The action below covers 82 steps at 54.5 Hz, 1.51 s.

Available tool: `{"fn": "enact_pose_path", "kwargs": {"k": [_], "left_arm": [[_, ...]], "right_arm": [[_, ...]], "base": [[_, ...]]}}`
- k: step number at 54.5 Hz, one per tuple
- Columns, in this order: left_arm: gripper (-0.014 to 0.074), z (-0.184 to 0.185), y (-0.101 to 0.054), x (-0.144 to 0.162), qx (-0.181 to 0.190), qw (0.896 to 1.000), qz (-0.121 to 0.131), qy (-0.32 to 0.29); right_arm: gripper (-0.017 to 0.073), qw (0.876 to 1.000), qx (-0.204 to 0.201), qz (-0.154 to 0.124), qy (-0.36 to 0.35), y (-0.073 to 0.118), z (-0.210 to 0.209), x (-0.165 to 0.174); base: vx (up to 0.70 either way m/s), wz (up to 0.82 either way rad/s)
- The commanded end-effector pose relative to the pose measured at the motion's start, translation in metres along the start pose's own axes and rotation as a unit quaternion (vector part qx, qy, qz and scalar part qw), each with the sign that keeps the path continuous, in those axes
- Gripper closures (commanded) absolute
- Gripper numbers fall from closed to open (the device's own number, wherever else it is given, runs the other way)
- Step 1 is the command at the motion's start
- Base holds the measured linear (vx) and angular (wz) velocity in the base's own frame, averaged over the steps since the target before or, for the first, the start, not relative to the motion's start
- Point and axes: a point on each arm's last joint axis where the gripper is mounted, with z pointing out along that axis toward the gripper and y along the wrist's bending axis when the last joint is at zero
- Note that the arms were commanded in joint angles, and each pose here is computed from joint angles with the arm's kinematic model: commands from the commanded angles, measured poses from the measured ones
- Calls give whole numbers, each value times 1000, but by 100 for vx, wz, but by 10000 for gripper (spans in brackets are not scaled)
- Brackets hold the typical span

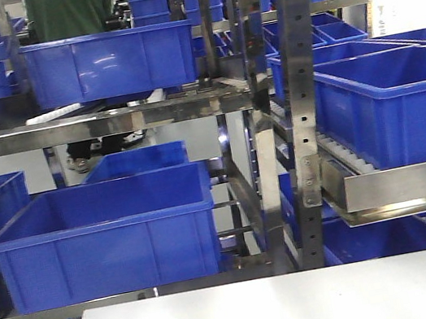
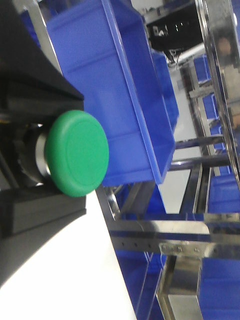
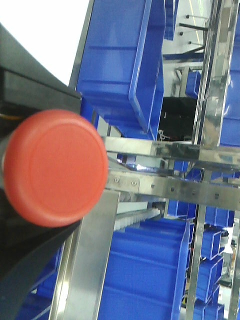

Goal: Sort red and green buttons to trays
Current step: 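Drive the base to the green and red trays holding both buttons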

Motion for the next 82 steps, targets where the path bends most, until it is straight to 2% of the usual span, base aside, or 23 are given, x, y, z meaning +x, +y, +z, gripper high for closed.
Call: {"fn": "enact_pose_path", "kwargs": {"k": [1, 82], "left_arm": [[599, -3, -1, -18, 11, 998, -10, -58], [599, -3, -1, -18, 11, 998, -10, -58]], "right_arm": [[567, 999, -14, 1, -32, 1, -1, -13], [567, 999, -14, 1, -32, 1, -1, -13]], "base": [[-2, 18], [-13, 61]]}}
